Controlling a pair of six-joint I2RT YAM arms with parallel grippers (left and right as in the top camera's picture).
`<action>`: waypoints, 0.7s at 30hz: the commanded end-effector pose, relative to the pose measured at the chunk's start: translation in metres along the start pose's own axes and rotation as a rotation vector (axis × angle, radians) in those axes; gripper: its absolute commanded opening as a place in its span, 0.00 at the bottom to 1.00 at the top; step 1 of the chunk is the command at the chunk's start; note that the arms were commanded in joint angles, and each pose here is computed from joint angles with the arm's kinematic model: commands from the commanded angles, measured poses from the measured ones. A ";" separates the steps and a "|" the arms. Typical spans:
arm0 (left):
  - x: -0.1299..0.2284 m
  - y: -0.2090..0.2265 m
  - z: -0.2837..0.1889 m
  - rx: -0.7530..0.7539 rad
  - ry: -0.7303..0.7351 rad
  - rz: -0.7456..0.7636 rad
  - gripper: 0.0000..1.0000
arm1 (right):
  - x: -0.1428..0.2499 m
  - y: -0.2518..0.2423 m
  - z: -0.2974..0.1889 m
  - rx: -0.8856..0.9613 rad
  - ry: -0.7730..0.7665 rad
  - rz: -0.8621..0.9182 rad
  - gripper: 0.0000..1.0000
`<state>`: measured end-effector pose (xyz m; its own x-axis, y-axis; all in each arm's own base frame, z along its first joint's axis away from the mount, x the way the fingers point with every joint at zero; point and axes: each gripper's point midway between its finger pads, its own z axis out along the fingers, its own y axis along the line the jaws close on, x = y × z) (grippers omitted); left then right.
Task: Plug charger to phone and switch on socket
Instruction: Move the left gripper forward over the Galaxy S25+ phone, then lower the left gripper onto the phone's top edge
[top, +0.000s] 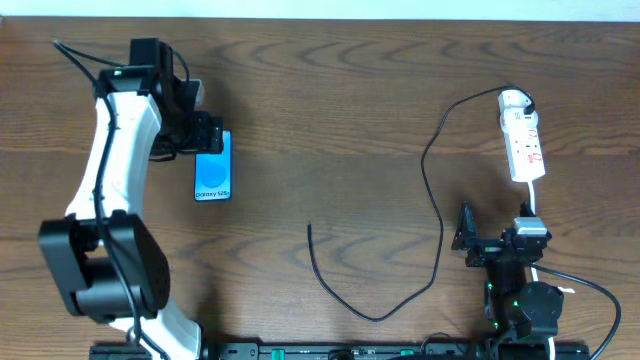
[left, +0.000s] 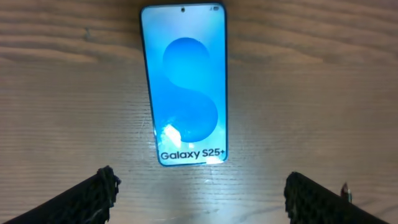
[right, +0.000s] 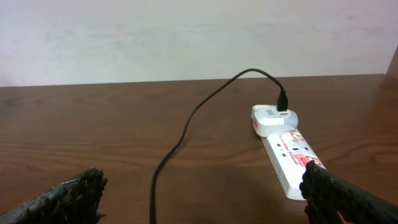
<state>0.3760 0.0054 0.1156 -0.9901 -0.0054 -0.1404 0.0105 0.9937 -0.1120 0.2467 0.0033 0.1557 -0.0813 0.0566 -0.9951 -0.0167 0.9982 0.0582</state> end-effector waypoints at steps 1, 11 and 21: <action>0.004 0.005 0.025 -0.009 0.066 -0.010 0.87 | -0.001 0.002 -0.001 -0.009 -0.005 -0.009 0.99; -0.003 0.008 0.052 -0.011 0.083 -0.100 0.98 | -0.001 0.002 -0.001 -0.009 -0.005 -0.009 0.99; -0.008 0.008 0.052 -0.011 0.065 -0.098 0.98 | -0.001 0.002 -0.001 -0.009 -0.005 -0.009 0.99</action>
<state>0.3918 0.0071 0.0673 -0.9935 -0.0883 -0.0722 -0.0793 0.9897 -0.1195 0.2467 0.0032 0.1557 -0.0813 0.0566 -0.9951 -0.0164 0.9982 0.0581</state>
